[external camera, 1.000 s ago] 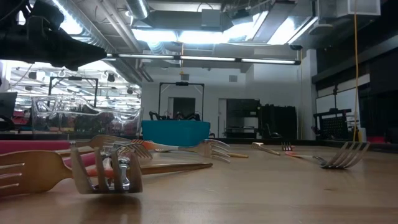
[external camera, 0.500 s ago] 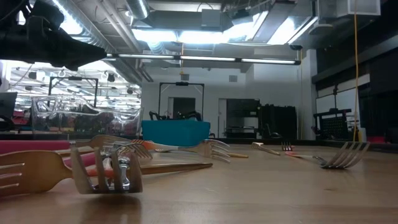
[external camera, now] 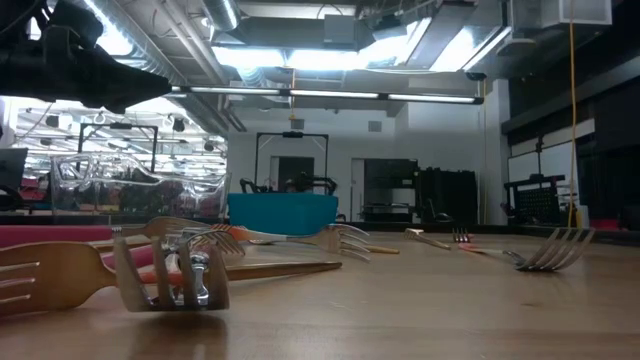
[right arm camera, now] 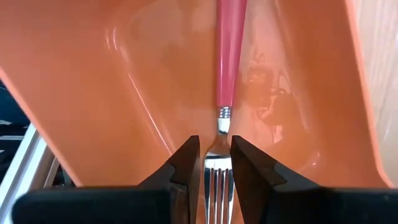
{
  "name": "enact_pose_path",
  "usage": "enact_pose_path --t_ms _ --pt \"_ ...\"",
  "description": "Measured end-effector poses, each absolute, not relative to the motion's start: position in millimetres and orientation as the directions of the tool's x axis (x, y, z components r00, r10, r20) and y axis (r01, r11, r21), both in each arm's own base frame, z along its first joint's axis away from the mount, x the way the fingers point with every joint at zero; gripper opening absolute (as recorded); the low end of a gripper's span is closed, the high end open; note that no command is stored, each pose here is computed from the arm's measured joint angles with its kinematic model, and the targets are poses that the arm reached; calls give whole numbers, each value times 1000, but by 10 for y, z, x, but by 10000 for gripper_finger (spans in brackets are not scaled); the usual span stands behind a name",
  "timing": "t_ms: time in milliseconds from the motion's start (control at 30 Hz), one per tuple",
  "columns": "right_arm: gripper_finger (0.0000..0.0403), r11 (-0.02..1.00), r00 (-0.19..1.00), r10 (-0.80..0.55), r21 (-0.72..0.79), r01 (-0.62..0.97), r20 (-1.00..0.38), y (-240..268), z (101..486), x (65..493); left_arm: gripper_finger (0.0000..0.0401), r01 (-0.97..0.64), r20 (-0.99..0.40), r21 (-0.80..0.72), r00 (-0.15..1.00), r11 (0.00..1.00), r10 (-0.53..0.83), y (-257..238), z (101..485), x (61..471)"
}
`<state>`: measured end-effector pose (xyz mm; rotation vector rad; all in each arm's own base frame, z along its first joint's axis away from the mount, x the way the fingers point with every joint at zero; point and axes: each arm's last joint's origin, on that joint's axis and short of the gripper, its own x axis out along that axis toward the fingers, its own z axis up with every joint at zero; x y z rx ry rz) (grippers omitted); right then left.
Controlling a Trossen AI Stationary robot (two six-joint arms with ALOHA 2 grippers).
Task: Sort silverware by color (type)
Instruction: Put the orange fork into the blue bin
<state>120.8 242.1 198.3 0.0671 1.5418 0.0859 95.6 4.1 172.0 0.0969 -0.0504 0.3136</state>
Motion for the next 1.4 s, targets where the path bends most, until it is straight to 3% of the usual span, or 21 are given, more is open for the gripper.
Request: enact_pose_path --t_ms 333,533,767,1033,1400 --pt "79 996 24 78 79 31 -997 2391 2259 1366 109 -311 64 87 950 947 306 41 1720 956" --pt "79 998 29 49 49 -26 -998 2298 2493 1534 109 -311 65 86 950 947 306 41 1720 956" --pt "78 989 117 -46 -62 -137 -992 2108 2786 1772 109 -311 64 86 950 947 306 41 1720 956" --pt "78 918 207 -223 -277 -284 -952 1683 2974 2138 109 -311 64 82 950 947 306 41 1720 956" --pt "78 850 98 -274 -289 -439 -957 711 2973 2625 109 -310 64 82 950 947 306 41 1720 956"
